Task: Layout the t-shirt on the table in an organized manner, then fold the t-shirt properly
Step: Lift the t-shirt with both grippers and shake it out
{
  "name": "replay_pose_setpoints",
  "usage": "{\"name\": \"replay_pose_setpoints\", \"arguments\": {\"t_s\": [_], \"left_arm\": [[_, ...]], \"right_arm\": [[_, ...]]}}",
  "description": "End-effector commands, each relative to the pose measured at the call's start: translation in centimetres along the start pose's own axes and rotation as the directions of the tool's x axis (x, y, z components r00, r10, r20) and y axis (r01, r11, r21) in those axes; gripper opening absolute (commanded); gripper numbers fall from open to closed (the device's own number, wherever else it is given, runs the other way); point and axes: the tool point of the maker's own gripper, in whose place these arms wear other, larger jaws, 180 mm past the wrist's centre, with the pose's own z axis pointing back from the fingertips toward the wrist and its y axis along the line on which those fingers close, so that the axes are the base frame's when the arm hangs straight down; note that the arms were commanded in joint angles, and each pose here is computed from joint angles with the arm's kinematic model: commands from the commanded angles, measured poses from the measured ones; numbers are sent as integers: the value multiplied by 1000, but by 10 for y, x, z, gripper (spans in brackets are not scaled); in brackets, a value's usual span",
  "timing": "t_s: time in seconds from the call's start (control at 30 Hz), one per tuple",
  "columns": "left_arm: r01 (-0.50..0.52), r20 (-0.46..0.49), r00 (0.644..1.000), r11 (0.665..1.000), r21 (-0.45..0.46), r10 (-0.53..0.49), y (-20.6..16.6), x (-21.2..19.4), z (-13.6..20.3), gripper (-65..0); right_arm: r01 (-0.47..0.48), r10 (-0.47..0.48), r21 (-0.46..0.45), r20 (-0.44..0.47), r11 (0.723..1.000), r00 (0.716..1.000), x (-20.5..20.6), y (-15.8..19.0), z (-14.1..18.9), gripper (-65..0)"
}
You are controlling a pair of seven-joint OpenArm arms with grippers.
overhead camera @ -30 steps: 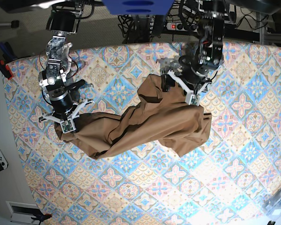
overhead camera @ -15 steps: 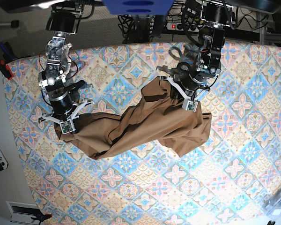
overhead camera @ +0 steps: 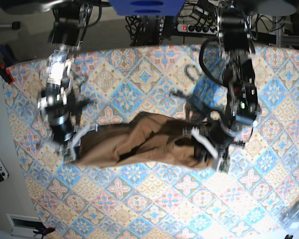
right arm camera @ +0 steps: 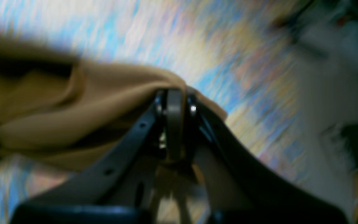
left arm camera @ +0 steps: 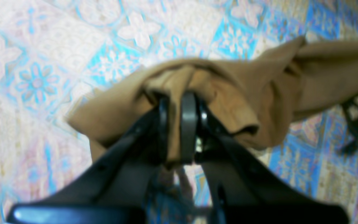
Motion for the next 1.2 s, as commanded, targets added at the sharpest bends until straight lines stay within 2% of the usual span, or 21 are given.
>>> {"name": "replay_pose_setpoints", "arguments": {"t_s": [0.0, 0.17, 0.47, 0.53, 0.63, 0.73, 0.9, 0.97, 1.1, 1.17], "left_arm": [[18, 26, 999, 1000, 17, -19, 10, 15, 0, -650], [24, 70, 997, 999, 45, -27, 30, 54, -13, -650], [13, 137, 990, 995, 104, -27, 72, 152, -28, -650], [10, 161, 986, 991, 133, -32, 88, 179, -21, -650], [2, 208, 978, 987, 159, -35, 104, 217, -9, -650], [-22, 211, 977, 983, 181, -17, 121, 237, -4, -650], [-80, 243, 969, 981, 178, 35, 137, 266, -11, -650], [-96, 261, 964, 980, 175, 48, 141, 280, -10, -650], [-54, 284, 959, 988, 147, 10, 135, 307, -1, -650], [-36, 302, 953, 989, 141, -9, 132, 318, 5, -650]], "right_arm": [[-6, 8, -37, 65, 999, 998, 29, -16, -5, -650], [1, 14, -102, 154, 995, 988, 93, -51, -24, -650], [67, -58, -70, 125, 995, 991, 110, -68, -74, -650], [81, -73, -61, 117, 995, 990, 114, -70, -83, -650], [88, -80, -61, 128, 994, 989, 126, -76, -89, -650], [92, -75, -80, 187, 993, 979, 158, -90, -89, -650], [110, -103, -49, 129, 993, 986, 140, -82, -103, -650], [118, -110, -46, 134, 992, 985, 144, -84, -107, -650], [136, -129, -42, 153, 990, 980, 160, -91, -112, -650], [172, -164, -44, 131, 984, 978, 149, -95, -115, -650]]}}
